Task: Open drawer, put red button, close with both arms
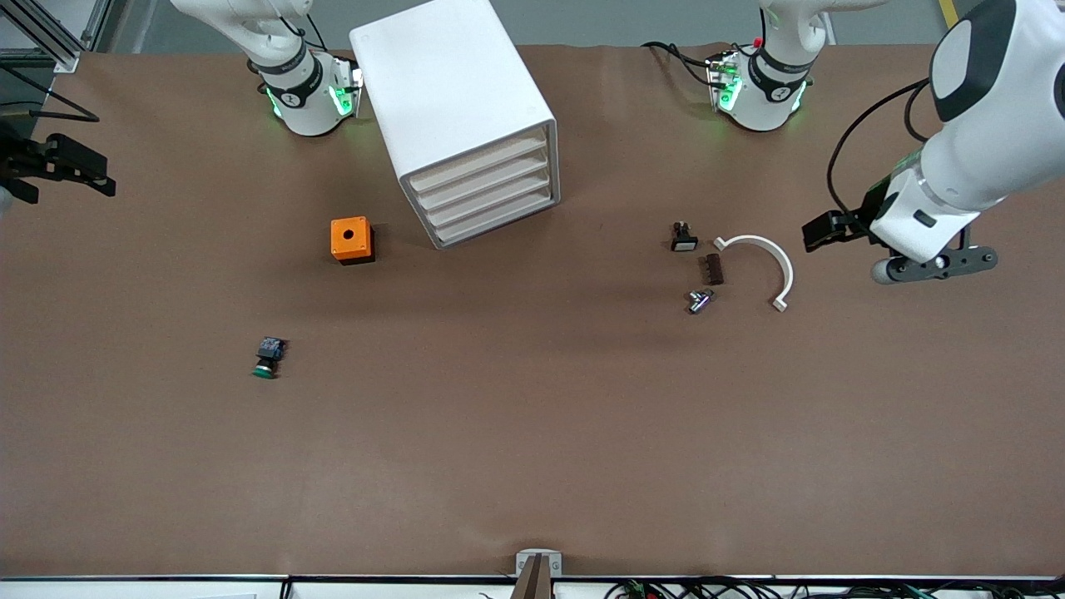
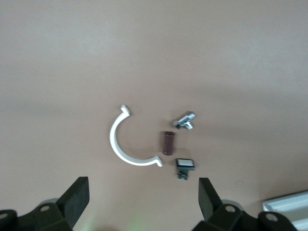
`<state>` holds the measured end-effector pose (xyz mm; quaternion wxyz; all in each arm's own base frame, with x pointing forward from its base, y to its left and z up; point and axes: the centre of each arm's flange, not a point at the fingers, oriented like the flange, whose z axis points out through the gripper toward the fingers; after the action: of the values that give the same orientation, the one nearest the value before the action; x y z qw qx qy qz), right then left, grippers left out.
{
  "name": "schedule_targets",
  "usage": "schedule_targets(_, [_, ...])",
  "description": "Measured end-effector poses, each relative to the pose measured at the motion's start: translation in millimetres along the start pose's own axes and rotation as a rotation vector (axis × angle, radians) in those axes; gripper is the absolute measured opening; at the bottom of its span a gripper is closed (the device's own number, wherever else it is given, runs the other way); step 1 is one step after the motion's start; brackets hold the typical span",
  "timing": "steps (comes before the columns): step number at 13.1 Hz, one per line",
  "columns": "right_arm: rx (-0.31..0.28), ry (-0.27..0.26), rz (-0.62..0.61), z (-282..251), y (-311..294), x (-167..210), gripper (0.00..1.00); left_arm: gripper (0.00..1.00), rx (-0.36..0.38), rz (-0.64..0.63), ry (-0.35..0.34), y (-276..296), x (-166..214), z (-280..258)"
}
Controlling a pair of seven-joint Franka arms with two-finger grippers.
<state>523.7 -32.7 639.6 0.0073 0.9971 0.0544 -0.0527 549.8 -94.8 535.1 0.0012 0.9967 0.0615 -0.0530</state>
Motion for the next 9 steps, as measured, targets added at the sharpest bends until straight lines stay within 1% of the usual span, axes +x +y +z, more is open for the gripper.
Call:
schedule_targets(2, [-0.001,0.003,-0.011,-1,-7,-3,1.00,1.00,0.008,0.012,0.017,-7,-2,-7])
schedule_targets(5, [-0.001,0.001,-0.012,-1,-7,-6,1.00,1.00,0.004,0.072,0.042,-55,2,-22])
schedule_targets(7, [0.007,0.001,-0.001,1,-5,-8,1.00,1.00,0.003,0.081,0.049,-88,4,-27])
schedule_targets(9, [0.022,0.007,0.013,3,1,-9,1.00,1.00,0.006,0.101,0.054,-101,-1,-32])
